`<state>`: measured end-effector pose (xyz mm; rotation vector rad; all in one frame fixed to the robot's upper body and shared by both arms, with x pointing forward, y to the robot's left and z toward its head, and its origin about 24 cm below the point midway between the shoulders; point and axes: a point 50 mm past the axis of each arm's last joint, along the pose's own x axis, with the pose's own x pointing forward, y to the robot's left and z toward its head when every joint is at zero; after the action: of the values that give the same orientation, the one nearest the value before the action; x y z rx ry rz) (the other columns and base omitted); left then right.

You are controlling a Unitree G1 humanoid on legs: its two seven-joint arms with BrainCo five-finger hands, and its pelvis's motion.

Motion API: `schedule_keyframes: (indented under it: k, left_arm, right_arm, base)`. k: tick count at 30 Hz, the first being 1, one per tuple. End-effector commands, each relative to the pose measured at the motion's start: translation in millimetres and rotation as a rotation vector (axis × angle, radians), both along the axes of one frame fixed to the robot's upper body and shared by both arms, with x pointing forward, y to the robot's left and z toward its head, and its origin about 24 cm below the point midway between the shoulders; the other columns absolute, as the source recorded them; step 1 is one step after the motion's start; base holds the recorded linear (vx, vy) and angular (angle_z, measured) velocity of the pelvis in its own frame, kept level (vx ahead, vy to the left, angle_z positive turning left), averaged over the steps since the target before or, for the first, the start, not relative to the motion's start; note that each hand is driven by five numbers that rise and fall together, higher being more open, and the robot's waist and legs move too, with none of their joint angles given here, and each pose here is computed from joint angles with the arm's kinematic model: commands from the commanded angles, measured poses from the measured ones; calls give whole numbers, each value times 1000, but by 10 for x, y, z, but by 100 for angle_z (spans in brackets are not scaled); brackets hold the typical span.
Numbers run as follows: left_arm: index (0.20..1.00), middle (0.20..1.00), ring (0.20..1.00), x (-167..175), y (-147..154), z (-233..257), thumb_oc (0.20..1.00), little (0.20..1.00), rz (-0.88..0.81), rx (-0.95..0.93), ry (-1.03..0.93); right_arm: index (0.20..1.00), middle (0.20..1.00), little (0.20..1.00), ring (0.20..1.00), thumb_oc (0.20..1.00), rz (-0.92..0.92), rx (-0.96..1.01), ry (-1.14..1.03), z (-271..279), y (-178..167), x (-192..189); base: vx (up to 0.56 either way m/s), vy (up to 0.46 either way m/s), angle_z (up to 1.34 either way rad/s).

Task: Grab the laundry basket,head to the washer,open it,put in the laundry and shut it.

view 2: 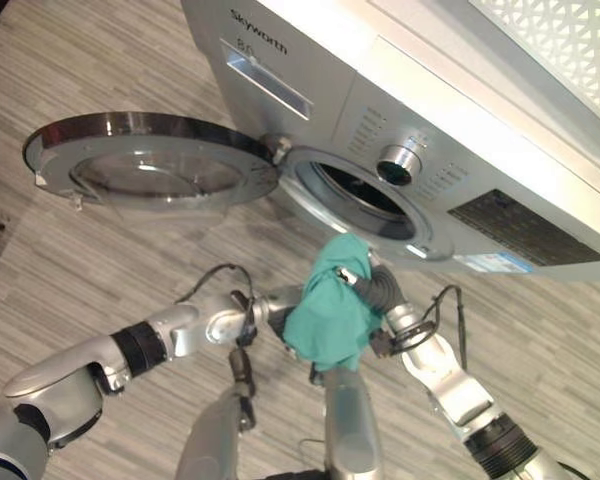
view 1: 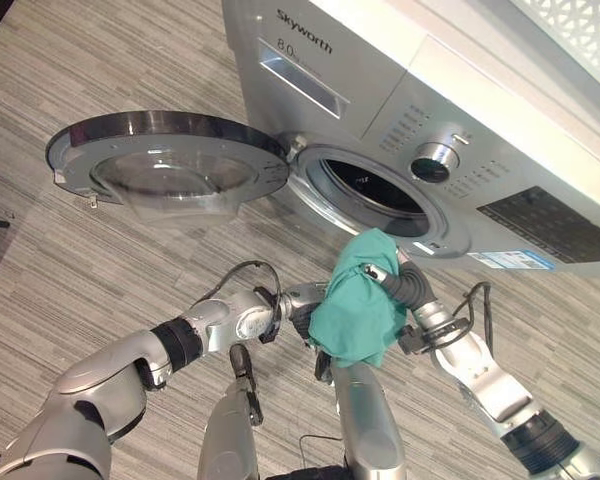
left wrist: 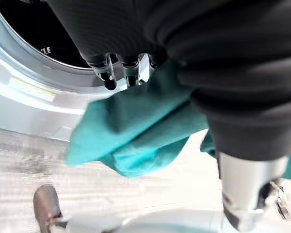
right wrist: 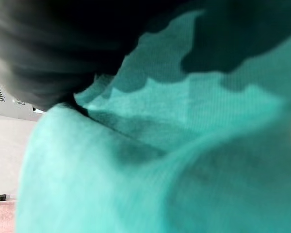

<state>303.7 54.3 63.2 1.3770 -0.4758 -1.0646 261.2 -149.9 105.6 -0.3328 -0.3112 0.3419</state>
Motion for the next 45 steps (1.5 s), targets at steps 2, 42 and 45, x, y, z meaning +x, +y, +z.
schedule_keyframes:
  k: [2, 42, 45]
  left_arm:
    - [1000, 1000, 1000, -199, -98, -189, 1000, 1000, -53, -64, 15]
    - [200, 200, 200, -169, -756, 109, 200, 200, 240, -806, 327]
    - [200, 200, 200, -153, -691, 79, 200, 200, 279, -834, 342]
  right_arm:
    - [200, 200, 200, 200, 200, 67, 105, -222, 473, 65, -77]
    - [200, 200, 200, 200, 200, 46, 245, -228, 523, 221, -38]
    - [586, 586, 586, 586, 586, 39, 203, -203, 443, 205, -40]
  base:
    - [0, 0, 0]
    - [4, -6, 0]
    - [0, 0, 0]
